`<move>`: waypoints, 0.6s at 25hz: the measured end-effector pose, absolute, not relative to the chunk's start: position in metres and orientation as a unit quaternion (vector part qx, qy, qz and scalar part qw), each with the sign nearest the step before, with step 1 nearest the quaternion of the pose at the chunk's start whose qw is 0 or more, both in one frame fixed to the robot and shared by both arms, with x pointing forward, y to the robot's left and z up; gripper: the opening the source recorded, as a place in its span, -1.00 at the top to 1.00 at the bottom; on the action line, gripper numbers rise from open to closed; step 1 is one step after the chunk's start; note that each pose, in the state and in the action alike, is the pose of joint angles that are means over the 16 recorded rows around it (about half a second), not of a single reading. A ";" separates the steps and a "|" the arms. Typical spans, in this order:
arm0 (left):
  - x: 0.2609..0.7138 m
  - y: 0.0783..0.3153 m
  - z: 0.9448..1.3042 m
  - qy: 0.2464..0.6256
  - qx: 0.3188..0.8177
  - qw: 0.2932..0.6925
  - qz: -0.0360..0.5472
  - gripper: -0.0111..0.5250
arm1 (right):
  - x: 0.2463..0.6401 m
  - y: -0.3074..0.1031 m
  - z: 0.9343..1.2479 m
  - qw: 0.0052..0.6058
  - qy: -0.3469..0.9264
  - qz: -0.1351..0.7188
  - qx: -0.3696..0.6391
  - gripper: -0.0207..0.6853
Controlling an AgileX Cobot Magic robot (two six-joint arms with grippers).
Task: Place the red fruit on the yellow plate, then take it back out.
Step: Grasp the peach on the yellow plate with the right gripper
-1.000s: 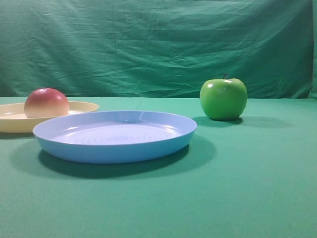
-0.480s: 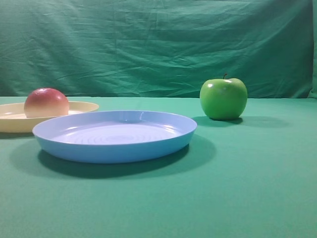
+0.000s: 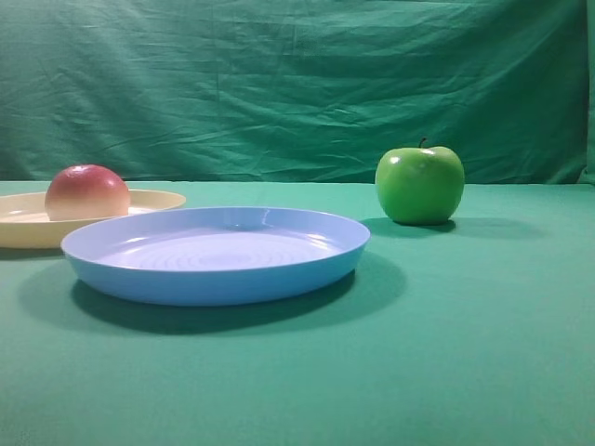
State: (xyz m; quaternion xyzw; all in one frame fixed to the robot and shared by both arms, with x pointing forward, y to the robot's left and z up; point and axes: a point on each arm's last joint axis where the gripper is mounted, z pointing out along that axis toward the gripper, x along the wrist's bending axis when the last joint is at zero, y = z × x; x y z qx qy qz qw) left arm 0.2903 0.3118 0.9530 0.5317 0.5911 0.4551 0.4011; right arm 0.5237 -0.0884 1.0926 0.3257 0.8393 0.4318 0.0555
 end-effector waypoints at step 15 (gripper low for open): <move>0.290 0.312 0.953 0.591 0.532 0.401 0.455 0.96 | 0.557 0.019 1.054 0.007 0.893 0.401 0.202 0.06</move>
